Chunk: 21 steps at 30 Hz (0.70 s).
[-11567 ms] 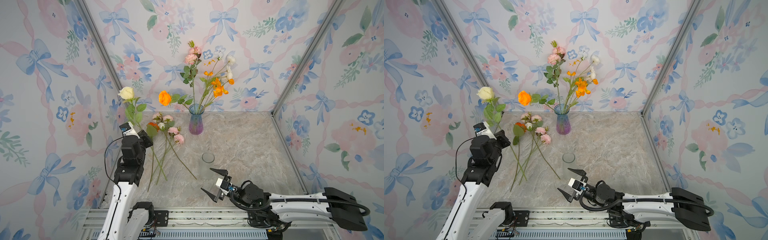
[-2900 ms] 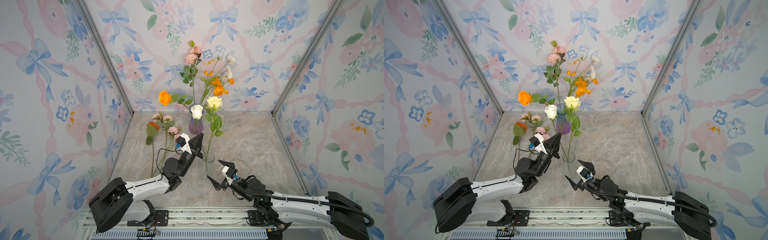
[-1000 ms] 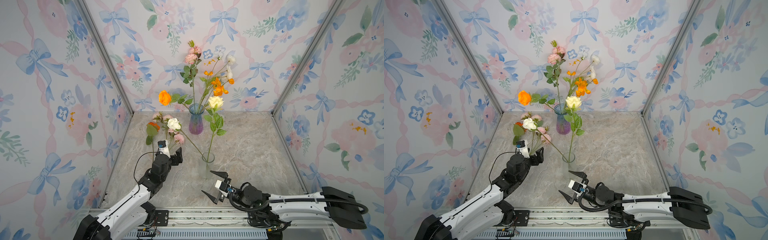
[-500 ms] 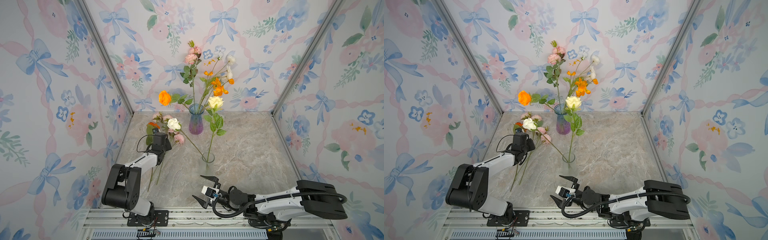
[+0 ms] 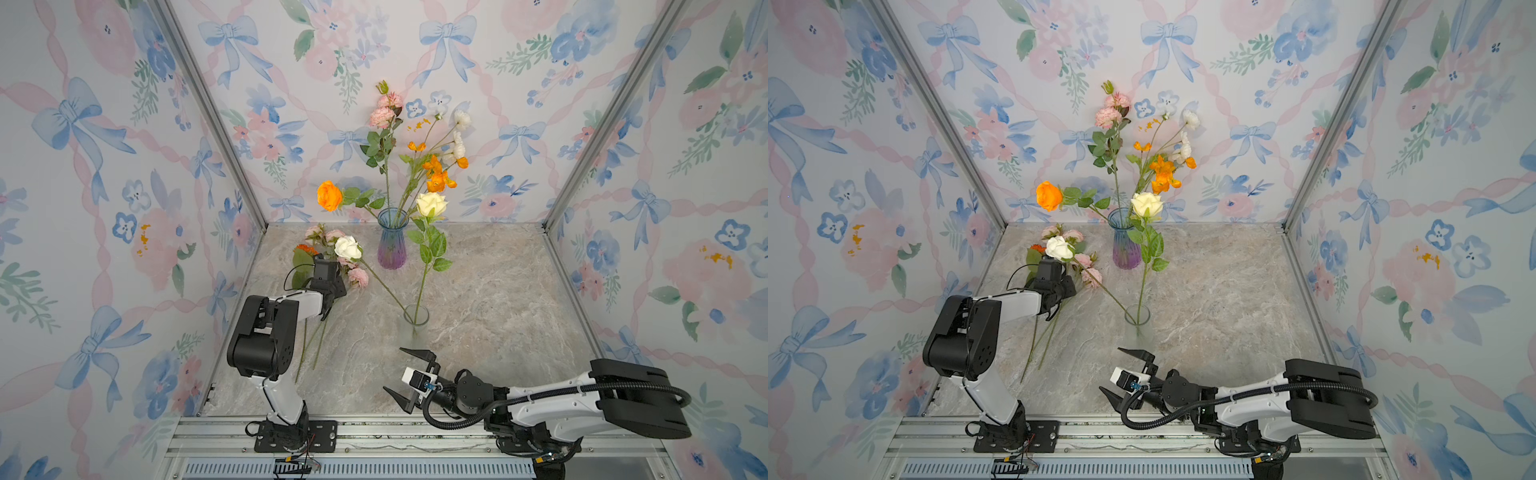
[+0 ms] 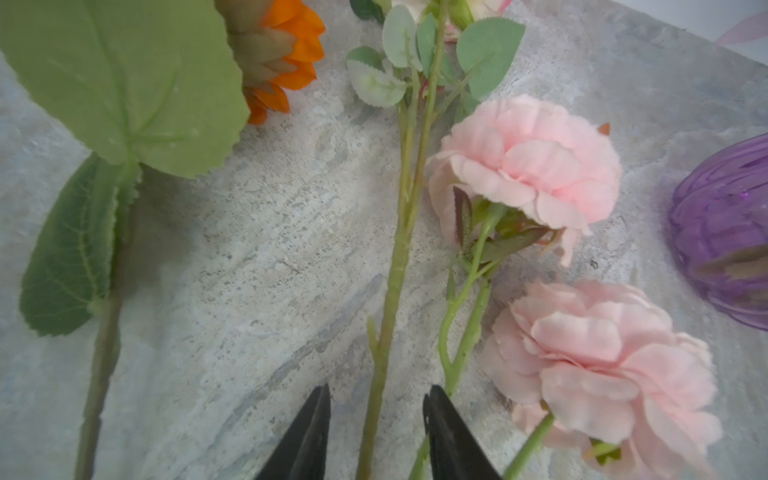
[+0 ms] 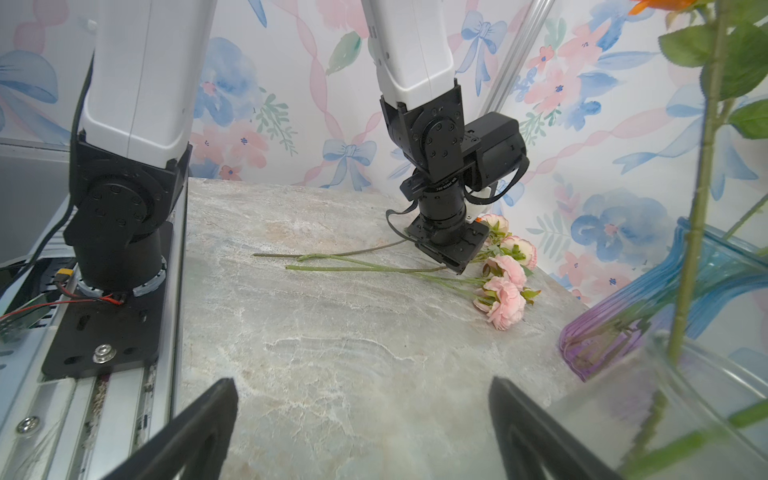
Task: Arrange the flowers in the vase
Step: 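Close the left gripper on the pink carnation stems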
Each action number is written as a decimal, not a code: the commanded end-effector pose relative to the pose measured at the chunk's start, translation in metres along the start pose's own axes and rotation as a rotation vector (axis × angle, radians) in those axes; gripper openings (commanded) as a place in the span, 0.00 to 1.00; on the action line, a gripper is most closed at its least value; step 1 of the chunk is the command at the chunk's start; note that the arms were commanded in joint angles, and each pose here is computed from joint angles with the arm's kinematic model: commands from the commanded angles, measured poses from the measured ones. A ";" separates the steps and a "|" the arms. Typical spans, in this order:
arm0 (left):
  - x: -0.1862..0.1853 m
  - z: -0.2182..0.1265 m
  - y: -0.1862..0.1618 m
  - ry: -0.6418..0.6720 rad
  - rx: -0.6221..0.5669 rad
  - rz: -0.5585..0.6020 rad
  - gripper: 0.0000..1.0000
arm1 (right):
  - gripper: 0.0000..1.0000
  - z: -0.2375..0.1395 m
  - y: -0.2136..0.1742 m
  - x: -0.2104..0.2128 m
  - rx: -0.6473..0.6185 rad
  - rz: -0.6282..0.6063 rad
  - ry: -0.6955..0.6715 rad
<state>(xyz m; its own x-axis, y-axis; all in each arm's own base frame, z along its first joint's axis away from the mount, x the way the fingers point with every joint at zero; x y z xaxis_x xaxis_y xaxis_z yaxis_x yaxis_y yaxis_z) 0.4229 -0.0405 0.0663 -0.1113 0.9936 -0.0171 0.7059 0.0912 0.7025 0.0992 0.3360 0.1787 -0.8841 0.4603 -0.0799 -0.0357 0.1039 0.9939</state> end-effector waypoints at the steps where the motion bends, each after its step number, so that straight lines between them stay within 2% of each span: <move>1: 0.002 0.007 0.003 -0.009 0.013 0.004 0.39 | 0.97 0.003 0.017 -0.003 -0.050 0.044 -0.002; 10: -0.001 0.022 -0.007 -0.024 0.078 -0.002 0.25 | 0.97 0.003 0.017 -0.008 -0.047 0.050 -0.009; 12: -0.001 0.023 -0.009 -0.023 0.088 0.001 0.17 | 0.97 0.002 0.018 -0.008 -0.050 0.055 -0.008; 14: -0.001 0.019 -0.007 -0.024 0.080 0.003 0.11 | 0.97 0.002 0.018 -0.009 -0.050 0.055 -0.011; 21: 0.001 -0.005 0.006 -0.036 0.023 0.044 0.00 | 0.97 0.002 0.017 -0.012 -0.047 0.058 -0.015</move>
<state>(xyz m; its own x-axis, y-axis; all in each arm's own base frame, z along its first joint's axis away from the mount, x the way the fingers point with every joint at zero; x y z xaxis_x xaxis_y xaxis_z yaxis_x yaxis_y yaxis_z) 0.4284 -0.0422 0.0563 -0.0783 0.9967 -0.0217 0.7444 0.0730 0.6637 0.1075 0.3327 0.1833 -0.8795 0.4729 -0.0538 -0.0165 0.0825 0.9965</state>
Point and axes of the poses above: each gripper's point midway between its finger pads, its own z axis out along the fingers, its own x axis along the line the jaws close on, y = z × x, the point moved 3 cm from there along -z, back along the fingers, and after that the axes turned 12 degrees about z, right-handed, at the moved point
